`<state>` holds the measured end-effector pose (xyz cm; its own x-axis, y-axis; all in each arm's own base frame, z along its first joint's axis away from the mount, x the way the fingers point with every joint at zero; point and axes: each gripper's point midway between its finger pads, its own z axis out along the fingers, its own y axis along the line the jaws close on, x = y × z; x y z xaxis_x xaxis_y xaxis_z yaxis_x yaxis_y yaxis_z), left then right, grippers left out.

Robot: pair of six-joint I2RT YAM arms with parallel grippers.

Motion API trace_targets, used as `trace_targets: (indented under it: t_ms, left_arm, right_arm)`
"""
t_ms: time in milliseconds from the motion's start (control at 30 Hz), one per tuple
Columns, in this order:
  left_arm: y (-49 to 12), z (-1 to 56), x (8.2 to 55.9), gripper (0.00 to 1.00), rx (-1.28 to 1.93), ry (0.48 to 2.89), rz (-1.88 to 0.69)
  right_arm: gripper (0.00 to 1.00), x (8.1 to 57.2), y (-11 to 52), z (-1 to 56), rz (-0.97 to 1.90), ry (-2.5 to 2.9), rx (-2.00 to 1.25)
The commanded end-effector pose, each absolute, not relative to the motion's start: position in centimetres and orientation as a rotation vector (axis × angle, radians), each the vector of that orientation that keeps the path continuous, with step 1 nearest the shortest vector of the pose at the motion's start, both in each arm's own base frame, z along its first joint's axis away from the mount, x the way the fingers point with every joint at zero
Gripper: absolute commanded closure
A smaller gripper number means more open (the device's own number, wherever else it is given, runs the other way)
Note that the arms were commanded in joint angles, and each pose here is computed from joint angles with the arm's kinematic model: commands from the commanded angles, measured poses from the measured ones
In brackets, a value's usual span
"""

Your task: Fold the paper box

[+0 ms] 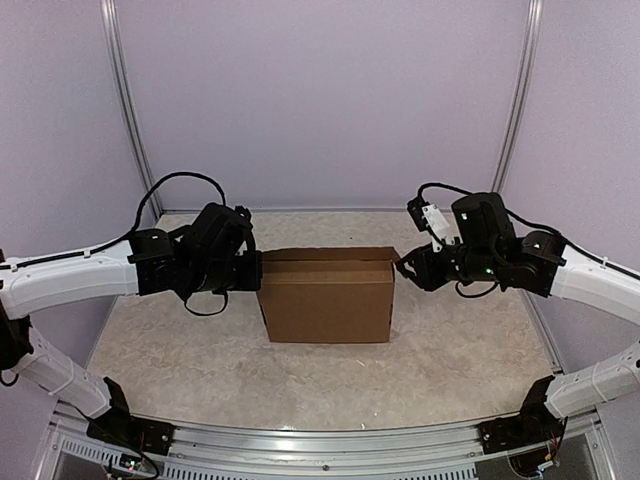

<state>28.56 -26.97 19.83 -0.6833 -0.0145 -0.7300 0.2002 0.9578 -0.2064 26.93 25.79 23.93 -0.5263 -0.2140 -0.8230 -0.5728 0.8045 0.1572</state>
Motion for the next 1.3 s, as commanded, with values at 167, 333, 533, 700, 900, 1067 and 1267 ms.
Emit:
trace_targets:
  t_ms: [167, 333, 533, 700, 900, 1067, 1267]
  left_arm:
    - [-26.4, 16.9, 27.0, 1.0, 0.205, 2.42, -0.261]
    - [-26.5, 17.1, 27.2, 1.0, 0.205, 2.413, -0.263]
    - [-26.9, 17.3, 27.5, 1.0, 0.216, 2.402, -0.25]
    - [-27.3, 17.0, 27.7, 1.0, 0.245, 2.393, -0.203]
    - [-28.2, 16.9, 27.8, 1.0, 0.285, 2.378, -0.167]
    - [-28.8, 16.4, 27.5, 1.0, 0.333, 2.361, -0.145]
    - [-29.2, 15.5, 27.2, 1.0, 0.369, 2.357, -0.13]
  right_arm:
    - [0.91, 27.6, 26.1, 23.7, 0.493, 2.155, -0.587]
    - [1.0, 27.5, 26.2, 23.5, 0.494, 2.169, -0.591]
    - [1.0, 27.4, 25.9, 23.8, 0.497, 2.17, -0.556]
    - [1.0, 27.3, 25.7, 24.5, 0.521, 2.177, -0.501]
    - [1.0, 26.6, 25.1, 24.4, 0.569, 2.237, -0.397]
    - [1.0, 26.6, 24.3, 25.0, 0.613, 2.266, -0.261]
    - [1.0, 26.6, 24.7, 25.6, 0.698, 2.281, -0.182]
